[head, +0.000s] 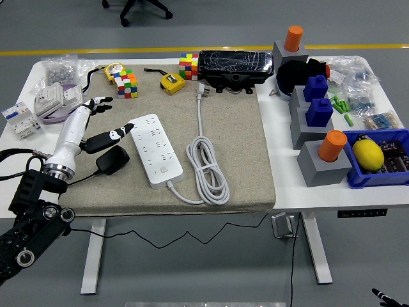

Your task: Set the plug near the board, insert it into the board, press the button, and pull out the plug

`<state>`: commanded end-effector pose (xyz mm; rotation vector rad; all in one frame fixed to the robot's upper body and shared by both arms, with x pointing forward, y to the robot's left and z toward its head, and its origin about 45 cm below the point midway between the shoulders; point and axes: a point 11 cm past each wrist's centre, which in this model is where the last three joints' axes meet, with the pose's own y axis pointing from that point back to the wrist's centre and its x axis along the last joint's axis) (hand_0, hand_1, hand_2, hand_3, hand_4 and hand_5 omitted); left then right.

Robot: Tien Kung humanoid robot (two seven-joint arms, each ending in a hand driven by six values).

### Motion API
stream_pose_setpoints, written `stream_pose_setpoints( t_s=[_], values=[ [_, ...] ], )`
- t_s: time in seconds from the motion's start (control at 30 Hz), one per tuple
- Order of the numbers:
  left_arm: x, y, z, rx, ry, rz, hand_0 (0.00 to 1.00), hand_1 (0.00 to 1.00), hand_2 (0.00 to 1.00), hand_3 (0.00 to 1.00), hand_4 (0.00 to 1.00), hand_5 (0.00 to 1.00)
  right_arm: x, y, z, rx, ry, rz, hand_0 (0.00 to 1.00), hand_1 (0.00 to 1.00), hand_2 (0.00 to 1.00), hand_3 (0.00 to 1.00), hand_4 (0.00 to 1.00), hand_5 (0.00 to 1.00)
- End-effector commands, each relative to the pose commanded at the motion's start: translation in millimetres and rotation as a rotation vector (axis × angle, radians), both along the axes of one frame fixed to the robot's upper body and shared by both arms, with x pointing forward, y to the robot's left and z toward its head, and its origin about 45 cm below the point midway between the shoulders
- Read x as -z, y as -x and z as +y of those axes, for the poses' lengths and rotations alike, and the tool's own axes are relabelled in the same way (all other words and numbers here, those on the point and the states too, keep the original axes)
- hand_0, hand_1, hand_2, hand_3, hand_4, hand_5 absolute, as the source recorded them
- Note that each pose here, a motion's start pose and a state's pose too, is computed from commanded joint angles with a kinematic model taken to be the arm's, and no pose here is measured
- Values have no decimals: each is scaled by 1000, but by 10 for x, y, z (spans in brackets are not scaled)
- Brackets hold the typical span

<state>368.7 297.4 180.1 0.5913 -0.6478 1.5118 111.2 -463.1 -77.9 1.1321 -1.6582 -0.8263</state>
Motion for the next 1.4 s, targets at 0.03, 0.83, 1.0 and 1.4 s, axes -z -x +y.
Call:
stream_pose_setpoints(
  t_s=[0.03,0.83,1.0,1.4],
  values=[
    [0,0,-1,0,0,0,752,747,738,780,928,524,3,5,1,1,0,2,650,647,640,563,986,552],
    [31,23,11,1,-6,18,754,749,738,778,922,521,47,158,17,7,-5,30,652,647,640,563,986,552],
    [38,27,12,4,-10,22,754,749,738,776,922,519,47,179,3,5,-1,36,648,647,640,564,986,552],
    [34,13,-3,11,-15,26,754,749,739,776,916,512,25,123,-15,-1,2,26,652,647,640,563,985,552]
  ],
)
